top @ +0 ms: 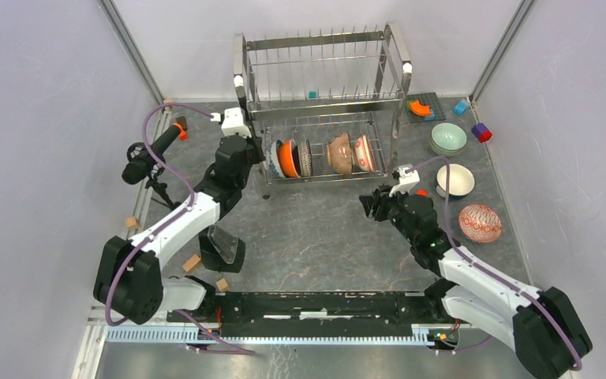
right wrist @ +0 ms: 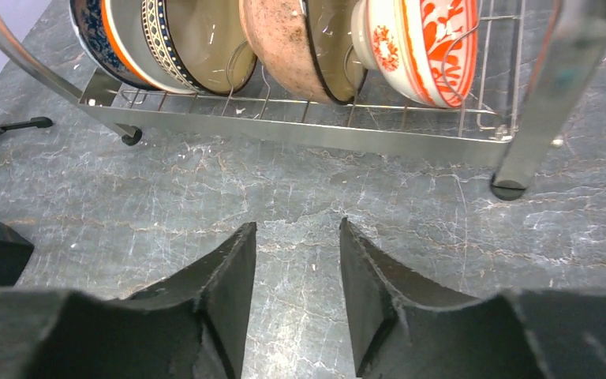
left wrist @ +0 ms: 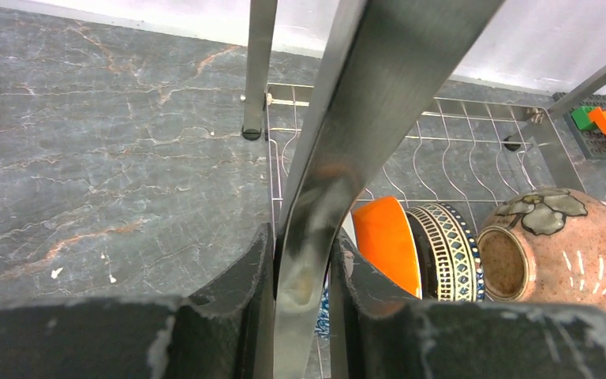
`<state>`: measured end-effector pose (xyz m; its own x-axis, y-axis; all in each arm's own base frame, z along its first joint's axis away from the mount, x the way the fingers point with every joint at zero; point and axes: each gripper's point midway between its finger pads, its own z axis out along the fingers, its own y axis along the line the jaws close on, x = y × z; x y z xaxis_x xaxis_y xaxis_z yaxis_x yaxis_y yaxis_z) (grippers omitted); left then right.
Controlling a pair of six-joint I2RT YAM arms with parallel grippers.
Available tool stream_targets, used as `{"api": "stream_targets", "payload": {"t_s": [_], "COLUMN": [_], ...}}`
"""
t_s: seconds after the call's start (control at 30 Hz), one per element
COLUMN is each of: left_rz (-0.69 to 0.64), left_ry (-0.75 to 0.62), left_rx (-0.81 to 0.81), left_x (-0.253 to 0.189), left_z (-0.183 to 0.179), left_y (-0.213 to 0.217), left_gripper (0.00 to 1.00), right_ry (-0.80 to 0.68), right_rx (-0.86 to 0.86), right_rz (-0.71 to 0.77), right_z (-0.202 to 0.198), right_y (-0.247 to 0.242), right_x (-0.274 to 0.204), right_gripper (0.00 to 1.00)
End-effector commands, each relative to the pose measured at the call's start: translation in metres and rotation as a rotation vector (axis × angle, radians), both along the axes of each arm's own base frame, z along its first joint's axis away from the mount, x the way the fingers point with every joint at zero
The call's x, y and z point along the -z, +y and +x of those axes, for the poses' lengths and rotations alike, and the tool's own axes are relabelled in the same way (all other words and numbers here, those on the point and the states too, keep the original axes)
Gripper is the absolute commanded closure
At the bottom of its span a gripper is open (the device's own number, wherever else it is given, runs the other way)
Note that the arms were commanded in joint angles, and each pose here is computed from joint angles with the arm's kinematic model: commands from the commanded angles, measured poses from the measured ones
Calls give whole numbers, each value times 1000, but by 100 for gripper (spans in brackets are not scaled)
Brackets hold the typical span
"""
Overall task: Unload the bowls from the dish rack
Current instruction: Adjust the dish rack at the center of the board.
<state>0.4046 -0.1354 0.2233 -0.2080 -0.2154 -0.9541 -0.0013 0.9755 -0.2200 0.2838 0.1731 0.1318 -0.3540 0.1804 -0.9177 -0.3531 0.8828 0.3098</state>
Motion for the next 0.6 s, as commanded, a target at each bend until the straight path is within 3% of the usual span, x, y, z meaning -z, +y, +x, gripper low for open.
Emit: {"api": "stream_targets", "payload": {"t_s": [0.0, 0.27, 0.4, 0.47, 0.57], "left_rz": [4, -3, -26, -60, -111], "left_ry": [78, 94, 84, 73, 54], "left_rx": [-247, -286, -223, -175, -114], "left_x": [20, 17, 12, 6, -6], "left_z": [5, 12, 7, 2, -8], "left_y": [68, 96, 87, 78, 67], "left_gripper": [98, 98, 96, 87, 64], "right_ry": [-30, -89, -115, -123, -133], "right_rx": [-55, -180, -221, -225, -230], "right_rz": [-2, 44, 52, 48, 50], "right_z": [-14, -37, -46, -47, -48], "right_y": [1, 11, 14, 13, 13], "right_x": [-5, -17, -18, -17, -20], "right_gripper": [49, 43, 41, 40, 38]}}
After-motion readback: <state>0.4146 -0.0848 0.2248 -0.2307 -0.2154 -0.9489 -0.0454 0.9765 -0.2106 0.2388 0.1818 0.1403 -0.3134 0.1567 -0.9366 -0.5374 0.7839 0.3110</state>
